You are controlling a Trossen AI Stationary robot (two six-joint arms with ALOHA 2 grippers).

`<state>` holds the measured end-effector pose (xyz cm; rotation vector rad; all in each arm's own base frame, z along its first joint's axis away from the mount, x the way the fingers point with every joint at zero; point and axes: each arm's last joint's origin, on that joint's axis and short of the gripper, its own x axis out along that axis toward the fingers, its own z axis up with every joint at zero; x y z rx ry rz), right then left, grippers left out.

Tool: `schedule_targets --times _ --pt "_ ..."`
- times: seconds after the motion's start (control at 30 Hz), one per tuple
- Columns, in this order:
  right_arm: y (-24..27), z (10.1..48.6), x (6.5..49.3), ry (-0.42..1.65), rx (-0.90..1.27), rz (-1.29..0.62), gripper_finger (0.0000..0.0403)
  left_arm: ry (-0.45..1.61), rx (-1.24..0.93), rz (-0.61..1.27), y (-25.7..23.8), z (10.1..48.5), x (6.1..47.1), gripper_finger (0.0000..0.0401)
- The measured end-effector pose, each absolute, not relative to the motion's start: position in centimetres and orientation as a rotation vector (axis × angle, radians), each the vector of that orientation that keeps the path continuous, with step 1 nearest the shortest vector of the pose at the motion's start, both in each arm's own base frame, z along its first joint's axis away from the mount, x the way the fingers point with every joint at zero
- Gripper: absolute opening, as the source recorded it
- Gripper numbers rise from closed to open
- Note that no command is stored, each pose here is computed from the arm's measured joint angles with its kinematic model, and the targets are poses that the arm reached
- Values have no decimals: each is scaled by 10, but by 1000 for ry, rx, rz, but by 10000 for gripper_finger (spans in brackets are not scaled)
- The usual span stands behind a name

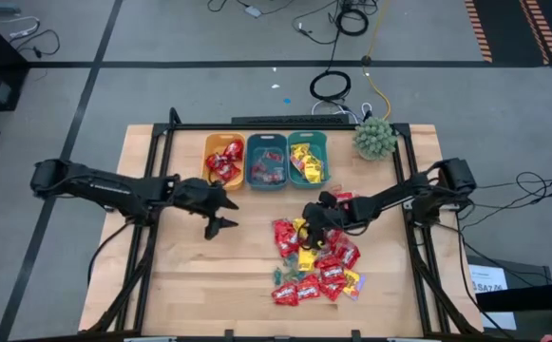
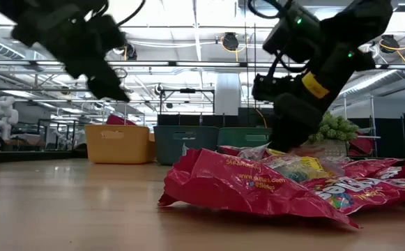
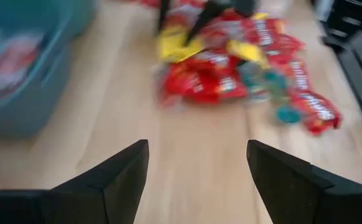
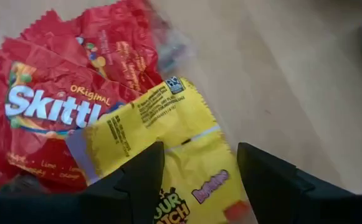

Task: Sort candy
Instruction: Put the yellow candy into the green bin

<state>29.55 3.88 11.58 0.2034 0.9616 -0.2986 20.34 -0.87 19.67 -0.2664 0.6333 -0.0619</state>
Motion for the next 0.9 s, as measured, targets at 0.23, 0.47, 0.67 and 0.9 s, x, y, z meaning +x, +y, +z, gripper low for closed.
schedule_targets --times 0.23,0.47,0.67,0.9 --pt "44 102 298 1018 222 -245 111 672 -252 -47 -8 189 183 281" --pt "43 133 290 983 210 -248 18 577 -221 -81 -8 201 180 281" --pt "38 196 277 882 205 -295 5 369 -185 -125 -8 226 173 281" --pt "17 274 274 641 187 -508 2 237 -158 -140 -8 243 162 281"
